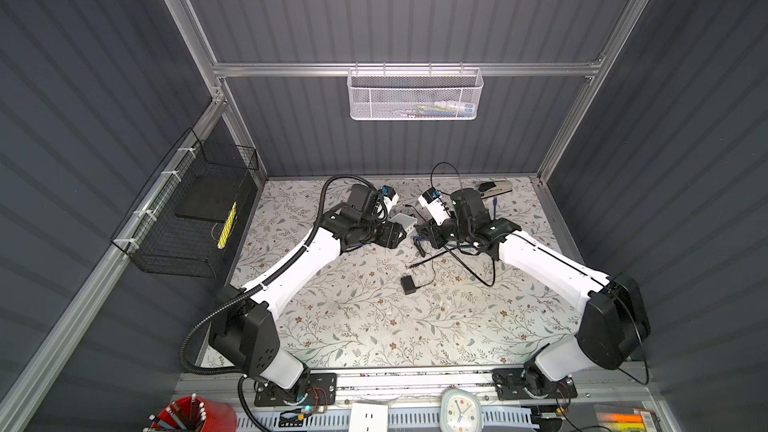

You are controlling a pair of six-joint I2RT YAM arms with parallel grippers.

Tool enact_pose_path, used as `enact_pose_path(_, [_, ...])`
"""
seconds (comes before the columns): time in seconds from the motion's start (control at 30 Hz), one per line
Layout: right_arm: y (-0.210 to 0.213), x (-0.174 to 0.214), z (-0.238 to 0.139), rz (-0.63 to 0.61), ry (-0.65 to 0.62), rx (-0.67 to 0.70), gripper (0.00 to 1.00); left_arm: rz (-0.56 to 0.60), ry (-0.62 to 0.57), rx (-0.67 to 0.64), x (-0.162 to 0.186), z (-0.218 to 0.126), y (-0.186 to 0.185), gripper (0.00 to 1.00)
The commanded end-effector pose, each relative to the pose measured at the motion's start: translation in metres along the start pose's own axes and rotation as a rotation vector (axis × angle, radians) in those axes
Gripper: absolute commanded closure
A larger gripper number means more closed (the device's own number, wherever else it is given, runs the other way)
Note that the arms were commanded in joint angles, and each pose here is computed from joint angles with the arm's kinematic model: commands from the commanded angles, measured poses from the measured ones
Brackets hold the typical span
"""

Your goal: Insert the plug into the switch port

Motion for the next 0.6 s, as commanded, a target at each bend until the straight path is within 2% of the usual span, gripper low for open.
enact_pose_path(0.0, [0.036, -0.054, -0.002, -0.132, -0.299, -0.281, 1.0, 0.217, -0.136, 0.626, -0.028, -0.029, -0.112, 0.73])
enact_pose_path(0.2, [0.059, -0.069, 0.006, -0.183, -0.226, -0.47, 1.0, 0.217, -0.079, 0.649, -0.017, -0.019, -0.114, 0.73])
enact_pose_path(0.23, [0.061, -0.069, 0.009, -0.186, -0.195, -0.488, 1.0, 0.24, -0.088, 0.646, -0.024, -0.023, -0.117, 0.73])
enact_pose_path(0.33, [0.051, -0.066, 0.02, -0.141, -0.087, -0.399, 1.0, 0.275, -0.053, 0.628, -0.023, -0.023, -0.119, 0.74])
enact_pose_path(0.4, [0.045, -0.064, 0.024, -0.106, -0.072, -0.352, 1.0, 0.282, -0.064, 0.623, -0.025, -0.025, -0.119, 0.73])
enact_pose_path(0.5, [0.048, -0.068, 0.025, -0.09, -0.081, -0.387, 1.0, 0.284, -0.074, 0.653, -0.028, -0.024, -0.121, 0.73])
enact_pose_path(0.57, [0.056, -0.072, 0.021, -0.142, -0.112, -0.42, 1.0, 0.28, -0.084, 0.677, -0.029, -0.023, -0.124, 0.74])
Point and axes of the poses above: each gripper's point midway between its finger pads, its own z axis out along the fingers, its own y axis along the line the jaws close on, x = y × z, the point moved 6 cm from there along -z, back along the fingers, and after that the axes turned 5 degrees about z, right-handed, at the moved point
